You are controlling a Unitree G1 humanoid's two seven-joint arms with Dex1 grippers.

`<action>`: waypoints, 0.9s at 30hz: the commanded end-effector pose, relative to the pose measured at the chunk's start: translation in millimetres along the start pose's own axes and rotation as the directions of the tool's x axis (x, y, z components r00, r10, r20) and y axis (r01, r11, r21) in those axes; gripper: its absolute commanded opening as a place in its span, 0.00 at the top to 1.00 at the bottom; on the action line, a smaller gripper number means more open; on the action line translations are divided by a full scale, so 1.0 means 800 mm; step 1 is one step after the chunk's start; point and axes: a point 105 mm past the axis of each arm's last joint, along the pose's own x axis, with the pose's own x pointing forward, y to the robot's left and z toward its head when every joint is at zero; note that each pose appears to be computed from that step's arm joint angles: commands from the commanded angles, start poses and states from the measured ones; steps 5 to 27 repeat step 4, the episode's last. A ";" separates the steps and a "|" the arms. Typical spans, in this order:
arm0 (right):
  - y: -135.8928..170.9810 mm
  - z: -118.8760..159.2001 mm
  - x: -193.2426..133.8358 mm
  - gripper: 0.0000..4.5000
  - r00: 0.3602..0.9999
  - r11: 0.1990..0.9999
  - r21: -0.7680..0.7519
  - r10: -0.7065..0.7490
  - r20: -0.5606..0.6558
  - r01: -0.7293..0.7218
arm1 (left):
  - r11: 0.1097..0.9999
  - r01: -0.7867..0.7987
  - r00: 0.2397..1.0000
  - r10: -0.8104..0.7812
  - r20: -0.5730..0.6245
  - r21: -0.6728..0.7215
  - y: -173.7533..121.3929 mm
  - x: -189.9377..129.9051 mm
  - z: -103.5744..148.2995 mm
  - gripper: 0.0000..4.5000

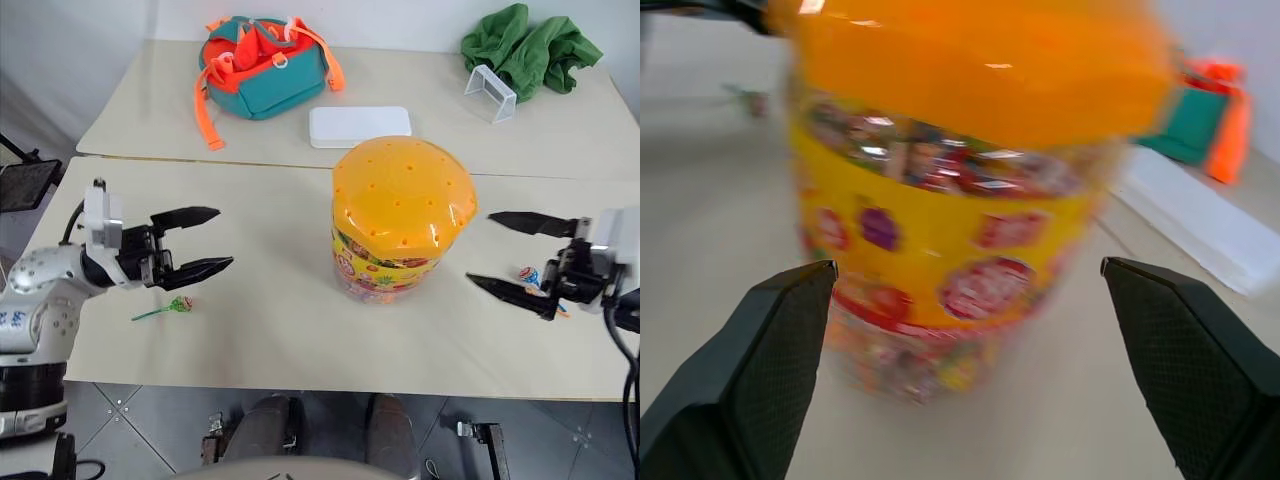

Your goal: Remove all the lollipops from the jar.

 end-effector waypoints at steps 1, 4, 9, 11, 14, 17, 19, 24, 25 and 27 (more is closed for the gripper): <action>0.012 -0.020 0.008 0.01 0.997 0.996 -0.042 0.074 -0.006 -0.074 | 0.991 -0.108 0.994 0.111 -0.024 0.084 0.000 -0.012 -0.006 0.00; 0.012 -0.034 0.011 0.01 0.999 0.997 -0.059 0.045 0.010 -0.045 | 0.983 -0.153 0.987 0.158 -0.041 0.104 -0.003 -0.019 -0.013 0.00; 0.012 -0.034 0.011 0.01 0.999 0.997 -0.059 0.045 0.010 -0.045 | 0.983 -0.153 0.987 0.158 -0.041 0.104 -0.003 -0.019 -0.013 0.00; 0.012 -0.034 0.011 0.01 0.999 0.997 -0.059 0.045 0.010 -0.045 | 0.983 -0.153 0.987 0.158 -0.041 0.104 -0.003 -0.019 -0.013 0.00; 0.012 -0.034 0.011 0.01 0.999 0.997 -0.059 0.045 0.010 -0.045 | 0.983 -0.153 0.987 0.158 -0.041 0.104 -0.003 -0.019 -0.013 0.00; 0.012 -0.034 0.011 0.01 0.999 0.997 -0.059 0.045 0.010 -0.045 | 0.983 -0.153 0.987 0.158 -0.041 0.104 -0.003 -0.019 -0.013 0.00; 0.012 -0.034 0.011 0.01 0.999 0.997 -0.059 0.045 0.010 -0.045 | 0.983 -0.153 0.987 0.158 -0.041 0.104 -0.003 -0.019 -0.013 0.00; 0.012 -0.034 0.011 0.01 0.999 0.997 -0.059 0.045 0.010 -0.045 | 0.983 -0.153 0.987 0.158 -0.041 0.104 -0.003 -0.019 -0.013 0.00; 0.012 -0.034 0.011 0.01 0.999 0.997 -0.059 0.045 0.010 -0.045 | 0.983 -0.153 0.987 0.158 -0.041 0.104 -0.003 -0.019 -0.013 0.00; 0.012 -0.034 0.011 0.01 0.999 0.997 -0.059 0.045 0.010 -0.045 | 0.983 -0.153 0.987 0.158 -0.041 0.104 -0.003 -0.019 -0.013 0.00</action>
